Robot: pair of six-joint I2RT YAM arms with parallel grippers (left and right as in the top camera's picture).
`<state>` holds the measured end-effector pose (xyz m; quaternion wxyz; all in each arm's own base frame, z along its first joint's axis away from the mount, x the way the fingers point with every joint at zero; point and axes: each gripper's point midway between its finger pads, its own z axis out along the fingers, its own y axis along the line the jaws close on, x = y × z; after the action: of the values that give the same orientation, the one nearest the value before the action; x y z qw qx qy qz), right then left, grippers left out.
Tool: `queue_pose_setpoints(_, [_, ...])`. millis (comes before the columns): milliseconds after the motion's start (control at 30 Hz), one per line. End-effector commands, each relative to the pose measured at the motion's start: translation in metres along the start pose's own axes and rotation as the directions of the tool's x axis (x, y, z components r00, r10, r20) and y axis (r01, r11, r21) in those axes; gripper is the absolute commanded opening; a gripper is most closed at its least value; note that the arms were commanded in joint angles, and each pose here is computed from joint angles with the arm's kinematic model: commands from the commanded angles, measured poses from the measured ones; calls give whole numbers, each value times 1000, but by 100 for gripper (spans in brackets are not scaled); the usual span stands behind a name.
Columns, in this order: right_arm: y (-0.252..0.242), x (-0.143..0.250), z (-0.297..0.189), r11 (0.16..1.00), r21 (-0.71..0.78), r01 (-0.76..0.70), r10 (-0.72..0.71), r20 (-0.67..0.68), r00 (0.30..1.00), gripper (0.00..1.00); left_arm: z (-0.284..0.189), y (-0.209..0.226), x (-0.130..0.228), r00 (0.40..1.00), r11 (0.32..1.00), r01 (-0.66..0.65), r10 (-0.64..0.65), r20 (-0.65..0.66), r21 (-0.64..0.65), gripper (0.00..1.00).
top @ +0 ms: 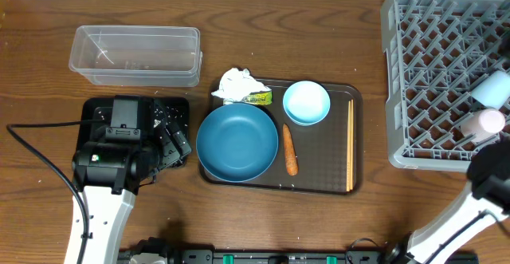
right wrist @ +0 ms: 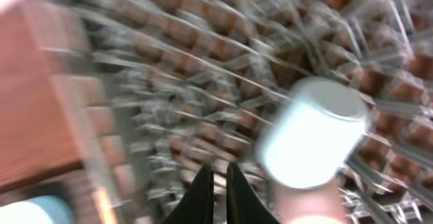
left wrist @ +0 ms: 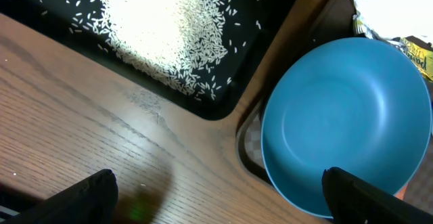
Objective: Sort waste into correct bins and load items into the dishwasher rack
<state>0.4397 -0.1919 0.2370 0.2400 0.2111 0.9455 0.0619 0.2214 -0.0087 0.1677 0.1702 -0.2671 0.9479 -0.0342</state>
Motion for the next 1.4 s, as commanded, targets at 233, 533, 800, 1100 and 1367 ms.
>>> queue_pose_setpoints(233, [211, 74, -28, 894, -280, 350, -378, -51, 924, 99, -3, -1, -3, 1000, 1000, 13, -13, 11, 5, 99])
queue_pose_setpoints(533, [309, 179, 39, 833, -253, 493, -549, -262, 794, 99, -3, -1, -3, 1000, 1000, 13, -13, 11, 5, 99])
queue_pose_setpoints(800, [350, 253, 109, 830, -243, 502, -557, -406, 725, 96, -3, -1, -3, 1000, 1000, 13, -13, 11, 5, 99])
queue_pose_setpoints(1100, [340, 278, 143, 866, -51, 498, -461, -465, 756, 81, -3, -1, -3, 1000, 1000, 13, -13, 11, 5, 99])
queue_pose_setpoints(1367, [337, 284, 145, 881, -9, 474, -420, -477, 772, 62, -3, -1, -3, 1000, 1000, 13, -13, 11, 5, 99])
